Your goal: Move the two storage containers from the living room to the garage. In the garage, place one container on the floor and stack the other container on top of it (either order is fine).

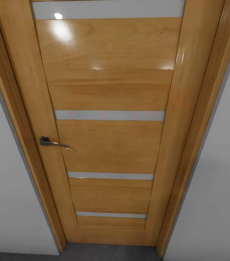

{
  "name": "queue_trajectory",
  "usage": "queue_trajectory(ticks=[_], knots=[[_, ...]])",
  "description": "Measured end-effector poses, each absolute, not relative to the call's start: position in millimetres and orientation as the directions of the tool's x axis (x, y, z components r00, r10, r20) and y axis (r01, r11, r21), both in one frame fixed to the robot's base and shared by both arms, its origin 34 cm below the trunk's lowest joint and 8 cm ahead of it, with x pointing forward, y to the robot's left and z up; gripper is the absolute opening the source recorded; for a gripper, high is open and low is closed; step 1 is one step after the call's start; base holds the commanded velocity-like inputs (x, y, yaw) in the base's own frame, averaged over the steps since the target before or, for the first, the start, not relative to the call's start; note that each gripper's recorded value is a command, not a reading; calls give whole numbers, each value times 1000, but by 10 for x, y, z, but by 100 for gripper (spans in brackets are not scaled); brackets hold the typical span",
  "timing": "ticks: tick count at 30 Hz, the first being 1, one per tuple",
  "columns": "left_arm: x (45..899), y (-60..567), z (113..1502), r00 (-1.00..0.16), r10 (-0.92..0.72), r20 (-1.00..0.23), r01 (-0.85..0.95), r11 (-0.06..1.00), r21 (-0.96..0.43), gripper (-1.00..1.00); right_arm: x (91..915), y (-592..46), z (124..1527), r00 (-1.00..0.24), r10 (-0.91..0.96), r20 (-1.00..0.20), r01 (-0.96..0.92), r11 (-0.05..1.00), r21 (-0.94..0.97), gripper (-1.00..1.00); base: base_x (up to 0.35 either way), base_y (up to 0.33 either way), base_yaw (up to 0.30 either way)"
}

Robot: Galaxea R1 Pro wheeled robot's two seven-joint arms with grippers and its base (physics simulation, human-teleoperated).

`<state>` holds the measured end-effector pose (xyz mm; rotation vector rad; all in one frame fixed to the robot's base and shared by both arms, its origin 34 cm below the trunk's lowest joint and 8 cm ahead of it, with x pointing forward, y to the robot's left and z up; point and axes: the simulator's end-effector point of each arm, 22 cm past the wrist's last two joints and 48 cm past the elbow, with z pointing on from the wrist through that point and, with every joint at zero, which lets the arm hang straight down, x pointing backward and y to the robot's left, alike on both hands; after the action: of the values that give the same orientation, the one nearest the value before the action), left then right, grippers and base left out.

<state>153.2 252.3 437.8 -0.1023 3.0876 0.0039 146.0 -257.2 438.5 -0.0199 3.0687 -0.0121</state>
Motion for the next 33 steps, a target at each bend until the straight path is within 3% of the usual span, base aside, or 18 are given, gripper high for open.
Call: queue_trajectory(ticks=[15,24,33], knots=[[1532,2526,4378,-996,-67,-52,-67,998,2,100,1470,-2585,4385,-997,-15,-76,-14,1000,-10,100,5,5,0],[1532,2526,4379,-996,-67,-53,-68,998,2,100,1471,-2584,4385,-997,-15,-76,-14,1000,-10,100,101,198,0],[1532,2526,4378,-996,-67,-52,-67,998,2,100,1471,-2582,4385,-997,-15,-76,-14,1000,-10,100,18,37,0]])
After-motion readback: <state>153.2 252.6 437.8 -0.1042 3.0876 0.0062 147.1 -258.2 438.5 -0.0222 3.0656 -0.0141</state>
